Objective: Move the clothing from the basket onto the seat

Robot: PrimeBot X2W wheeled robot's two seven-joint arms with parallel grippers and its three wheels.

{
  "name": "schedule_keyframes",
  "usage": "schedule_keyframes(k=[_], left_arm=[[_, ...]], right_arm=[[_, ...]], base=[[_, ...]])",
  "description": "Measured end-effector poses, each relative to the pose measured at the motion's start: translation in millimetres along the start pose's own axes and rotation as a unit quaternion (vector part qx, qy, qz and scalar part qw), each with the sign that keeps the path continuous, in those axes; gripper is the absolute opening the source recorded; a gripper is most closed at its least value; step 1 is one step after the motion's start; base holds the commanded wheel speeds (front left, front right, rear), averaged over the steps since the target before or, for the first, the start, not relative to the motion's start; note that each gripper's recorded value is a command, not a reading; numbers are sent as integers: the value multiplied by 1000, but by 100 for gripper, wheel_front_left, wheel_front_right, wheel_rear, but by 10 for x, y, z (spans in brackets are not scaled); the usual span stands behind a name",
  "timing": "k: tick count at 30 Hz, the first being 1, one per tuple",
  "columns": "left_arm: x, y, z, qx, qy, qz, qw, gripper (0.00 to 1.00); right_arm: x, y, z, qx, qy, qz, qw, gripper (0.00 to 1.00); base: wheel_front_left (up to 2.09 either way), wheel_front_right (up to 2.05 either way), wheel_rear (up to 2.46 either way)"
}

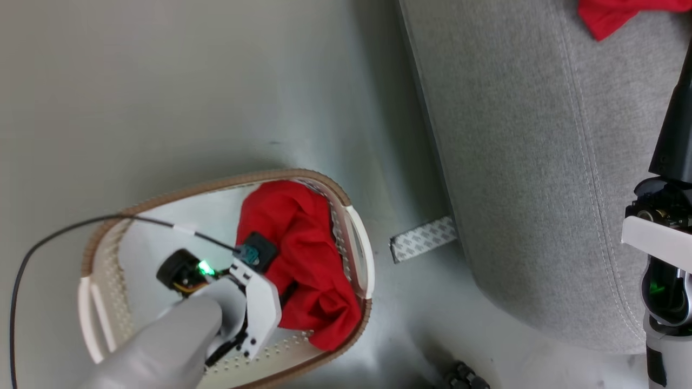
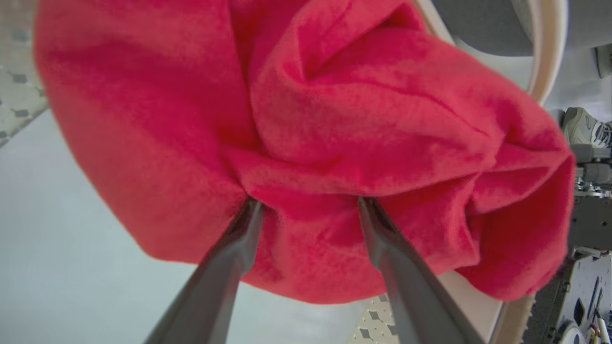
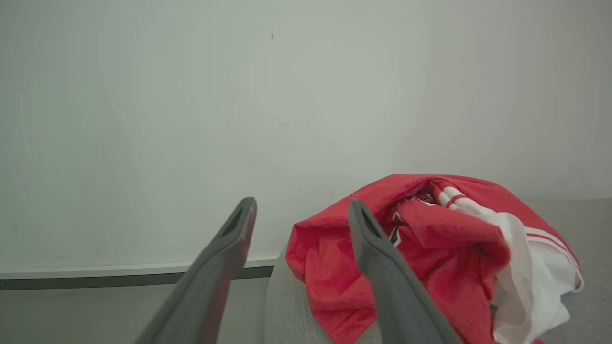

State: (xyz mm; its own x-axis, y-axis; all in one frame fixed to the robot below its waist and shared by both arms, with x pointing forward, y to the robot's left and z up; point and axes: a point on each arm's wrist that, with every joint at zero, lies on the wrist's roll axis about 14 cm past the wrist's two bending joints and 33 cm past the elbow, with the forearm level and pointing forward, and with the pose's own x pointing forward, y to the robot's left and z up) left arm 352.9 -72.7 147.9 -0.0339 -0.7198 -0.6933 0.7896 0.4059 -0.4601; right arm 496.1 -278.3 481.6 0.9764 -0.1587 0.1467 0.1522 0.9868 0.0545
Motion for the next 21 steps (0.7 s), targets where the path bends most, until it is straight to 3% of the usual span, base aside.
schedule_keyframes(k=[15,16,17,18,21], left_arm=[[272,34,15,17,14,-31,999,100],[267,44,28,19,12,-30,999,75],[263,49,42,18,8,-31,999,44],[258,52,47,16,7,-31,999,0],[251,29,99,19,-4,-36,999,0]], right_arm=[[-20,13,-311,7,35,1,999,100],[-18,25,-319,8,35,2,999,100],[-17,33,-324,9,36,3,999,100],[-17,39,-325,9,36,4,999,100],[-20,47,-329,10,37,5,999,100]], base=[[5,5,5],[2,2,2],[0,0,0],[0,0,0],[0,0,0]])
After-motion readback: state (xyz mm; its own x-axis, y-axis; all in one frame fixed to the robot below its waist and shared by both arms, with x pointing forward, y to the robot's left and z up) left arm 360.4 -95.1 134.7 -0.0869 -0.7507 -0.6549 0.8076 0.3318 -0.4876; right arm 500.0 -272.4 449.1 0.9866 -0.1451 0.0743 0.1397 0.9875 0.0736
